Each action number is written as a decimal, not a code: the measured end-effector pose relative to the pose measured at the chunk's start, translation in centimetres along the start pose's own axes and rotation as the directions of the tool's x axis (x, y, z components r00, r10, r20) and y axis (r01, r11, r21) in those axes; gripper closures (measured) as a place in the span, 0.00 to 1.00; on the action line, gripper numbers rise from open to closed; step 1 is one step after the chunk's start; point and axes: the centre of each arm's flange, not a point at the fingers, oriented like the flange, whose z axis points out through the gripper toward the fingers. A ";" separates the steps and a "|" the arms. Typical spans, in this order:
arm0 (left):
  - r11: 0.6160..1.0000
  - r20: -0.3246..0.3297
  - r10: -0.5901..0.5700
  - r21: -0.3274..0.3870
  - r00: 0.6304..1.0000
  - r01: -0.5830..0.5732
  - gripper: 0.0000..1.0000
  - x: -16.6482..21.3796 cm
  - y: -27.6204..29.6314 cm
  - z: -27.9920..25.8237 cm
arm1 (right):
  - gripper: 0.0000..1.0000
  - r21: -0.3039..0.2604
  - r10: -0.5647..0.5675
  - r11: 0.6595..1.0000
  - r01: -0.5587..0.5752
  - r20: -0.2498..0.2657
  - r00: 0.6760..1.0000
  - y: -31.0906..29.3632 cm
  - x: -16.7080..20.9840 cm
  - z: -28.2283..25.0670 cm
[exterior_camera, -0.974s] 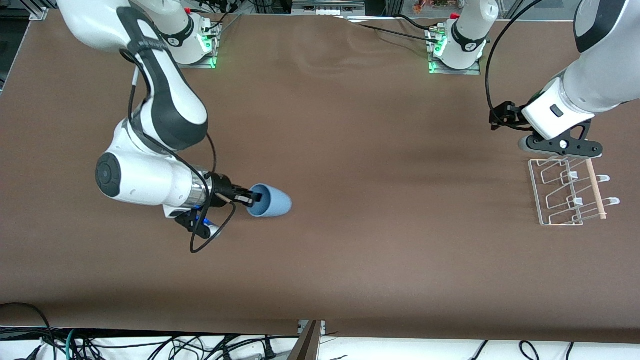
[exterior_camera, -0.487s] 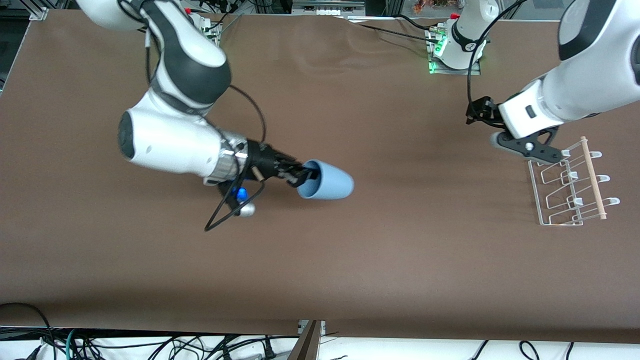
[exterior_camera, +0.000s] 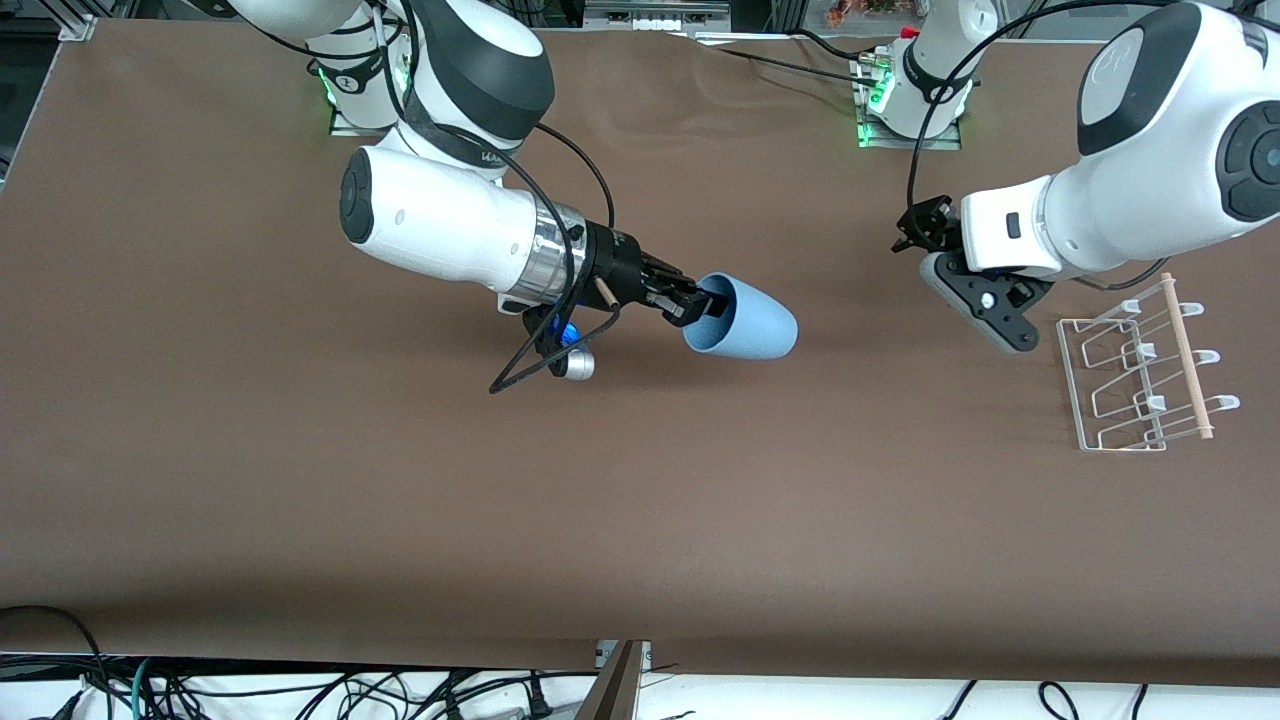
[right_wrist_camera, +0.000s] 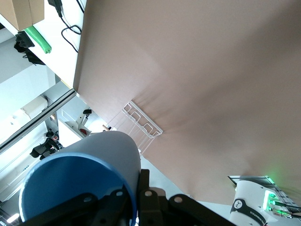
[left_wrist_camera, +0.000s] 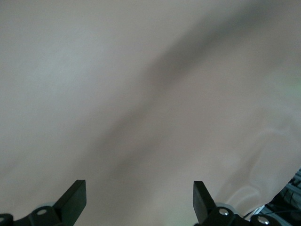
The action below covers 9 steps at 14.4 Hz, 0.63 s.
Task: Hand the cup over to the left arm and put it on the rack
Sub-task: 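Hold the cup with the right gripper while the left gripper approaches it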
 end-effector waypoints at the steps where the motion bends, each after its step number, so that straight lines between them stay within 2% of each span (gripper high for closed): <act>1: 0.998 -0.034 0.053 -0.035 0.998 -0.054 0.00 0.6 0.1 0.4 | 0.95 0.002 0.002 1.000 -0.002 -0.002 1.000 0.0 0.2 -0.1; 3: 0.987 -0.115 0.125 -0.086 0.985 -0.135 0.00 2.2 0.6 1.1 | 0.95 0.004 0.011 1.000 -0.011 -0.003 1.000 0.0 0.3 -0.2; 9: 0.952 -0.315 0.240 -0.106 0.918 -0.286 0.00 5.7 2.2 1.7 | 0.95 0.005 0.017 1.000 -0.017 -0.003 1.000 0.0 0.3 -0.2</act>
